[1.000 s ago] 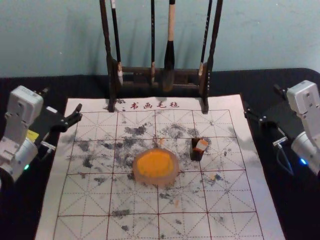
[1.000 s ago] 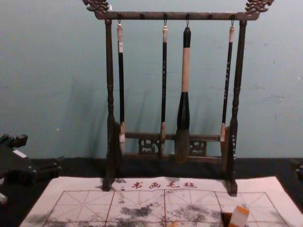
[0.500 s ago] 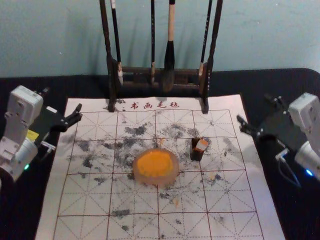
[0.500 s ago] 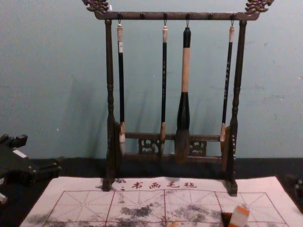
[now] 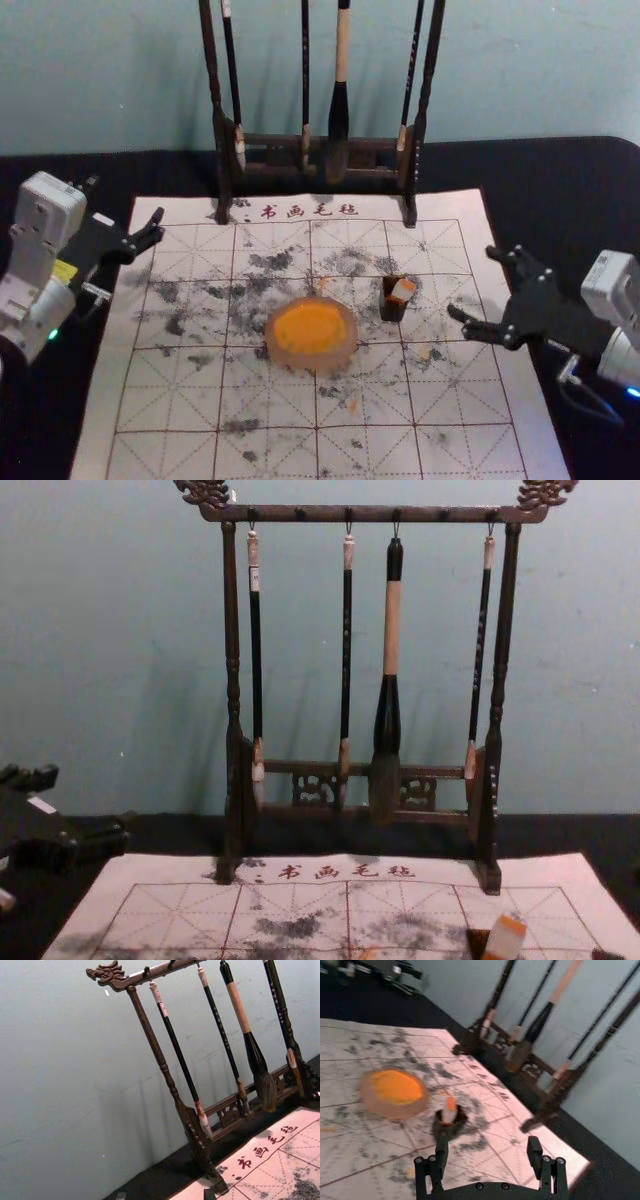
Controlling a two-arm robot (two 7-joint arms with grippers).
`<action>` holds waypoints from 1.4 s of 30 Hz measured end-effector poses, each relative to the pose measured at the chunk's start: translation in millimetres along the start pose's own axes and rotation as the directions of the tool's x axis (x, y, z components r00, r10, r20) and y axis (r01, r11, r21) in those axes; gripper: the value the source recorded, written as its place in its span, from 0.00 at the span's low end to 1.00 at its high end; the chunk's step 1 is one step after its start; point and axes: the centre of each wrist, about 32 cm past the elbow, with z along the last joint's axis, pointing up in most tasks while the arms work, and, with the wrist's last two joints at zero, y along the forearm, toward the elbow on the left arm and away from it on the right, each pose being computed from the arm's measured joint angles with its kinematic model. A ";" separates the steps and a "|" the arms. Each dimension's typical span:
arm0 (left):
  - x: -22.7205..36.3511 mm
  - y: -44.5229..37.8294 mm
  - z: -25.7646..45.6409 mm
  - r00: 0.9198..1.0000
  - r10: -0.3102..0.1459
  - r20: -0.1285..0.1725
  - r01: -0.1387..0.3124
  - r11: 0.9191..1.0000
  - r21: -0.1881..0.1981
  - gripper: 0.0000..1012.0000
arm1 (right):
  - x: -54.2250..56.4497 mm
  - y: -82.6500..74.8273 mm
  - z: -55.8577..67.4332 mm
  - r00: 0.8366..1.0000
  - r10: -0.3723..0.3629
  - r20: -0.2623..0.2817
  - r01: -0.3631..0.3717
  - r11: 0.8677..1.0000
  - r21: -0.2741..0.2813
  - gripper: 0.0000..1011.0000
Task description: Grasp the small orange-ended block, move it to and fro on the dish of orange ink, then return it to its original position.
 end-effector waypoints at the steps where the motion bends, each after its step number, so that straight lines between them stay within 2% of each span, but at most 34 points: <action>1: 0.0 0.0 0.0 1.000 0.000 0.000 0.000 1.000 0.000 0.99 | -0.4 0.5 0.1 1.000 0.011 -0.001 -0.011 1.000 0.004 0.99; 8: 0.0 0.0 0.0 1.000 0.000 0.000 0.000 1.000 0.000 0.99 | -2.8 13.0 1.2 0.996 0.081 -0.022 -0.081 0.997 0.019 0.99; 12: 0.0 0.0 0.0 1.000 0.000 0.000 0.000 1.000 0.000 0.99 | -3.9 21.4 2.9 0.995 0.093 -0.030 -0.093 0.995 0.020 0.99; 18: 0.0 0.0 0.0 1.000 0.000 0.000 0.000 1.000 0.000 0.99 | -6.4 42.3 10.6 0.991 0.120 -0.052 -0.120 0.993 -0.001 0.99; 26: 0.0 0.0 0.0 1.000 0.000 0.000 0.000 1.000 0.000 0.99 | -6.3 57.7 15.8 0.989 0.141 -0.050 -0.142 0.990 -0.017 0.99; 42: 0.0 0.0 0.0 1.000 0.000 0.000 0.000 1.000 0.000 0.99 | -4.3 66.6 21.2 0.988 0.141 -0.059 -0.144 0.987 -0.067 0.99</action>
